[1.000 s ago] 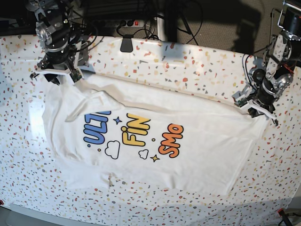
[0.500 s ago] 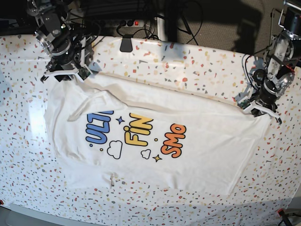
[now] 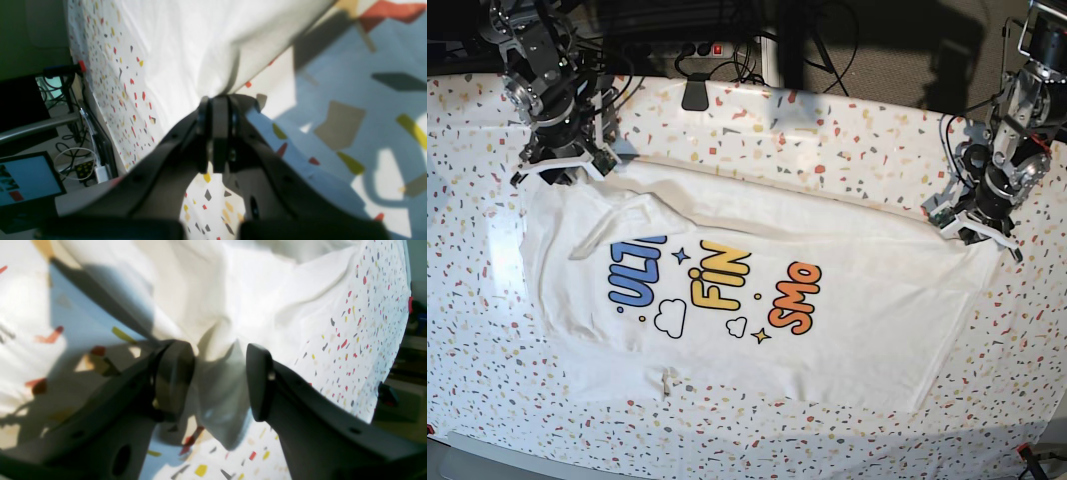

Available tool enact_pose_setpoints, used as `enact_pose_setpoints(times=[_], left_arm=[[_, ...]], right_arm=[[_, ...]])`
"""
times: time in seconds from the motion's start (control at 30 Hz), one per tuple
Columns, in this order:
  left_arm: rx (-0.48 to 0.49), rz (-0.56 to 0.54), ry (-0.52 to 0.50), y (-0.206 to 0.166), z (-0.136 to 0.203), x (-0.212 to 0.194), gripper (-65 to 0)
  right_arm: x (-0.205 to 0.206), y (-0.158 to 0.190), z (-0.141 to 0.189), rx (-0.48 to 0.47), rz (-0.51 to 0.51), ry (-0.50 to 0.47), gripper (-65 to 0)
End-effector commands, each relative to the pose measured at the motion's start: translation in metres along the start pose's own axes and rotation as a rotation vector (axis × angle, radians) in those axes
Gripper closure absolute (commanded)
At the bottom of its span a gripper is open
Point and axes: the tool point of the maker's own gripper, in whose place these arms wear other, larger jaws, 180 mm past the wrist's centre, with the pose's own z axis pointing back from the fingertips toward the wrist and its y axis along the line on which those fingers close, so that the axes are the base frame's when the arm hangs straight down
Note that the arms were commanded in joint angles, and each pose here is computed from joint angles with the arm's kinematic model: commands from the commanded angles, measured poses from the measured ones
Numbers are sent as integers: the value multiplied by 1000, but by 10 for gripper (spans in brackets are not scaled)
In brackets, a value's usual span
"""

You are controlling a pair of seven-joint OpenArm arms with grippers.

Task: Fold the T-shirt properly
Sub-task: 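Drag the held shoulder edge back toward the arms' bases, smoothing the shirt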

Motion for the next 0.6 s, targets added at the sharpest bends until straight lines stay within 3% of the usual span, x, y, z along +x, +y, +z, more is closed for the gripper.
enact_pose_setpoints(times=[0.0,0.17,0.4,0.57], left_arm=[[1,3,22,1,2,-6,0],[50,95,27,13,3,-12,0],[8,259,15,12,14,-26,0],[-37,257,-36,-4,40,-23,0]], right_arm=[[-16,-10,1,-22,32,65,-257],[-46,-30,5,-103,-7,209,0],[-35,-41,15,-188,-82,152,0],[-35,-29,31,-189,-112,139,0]])
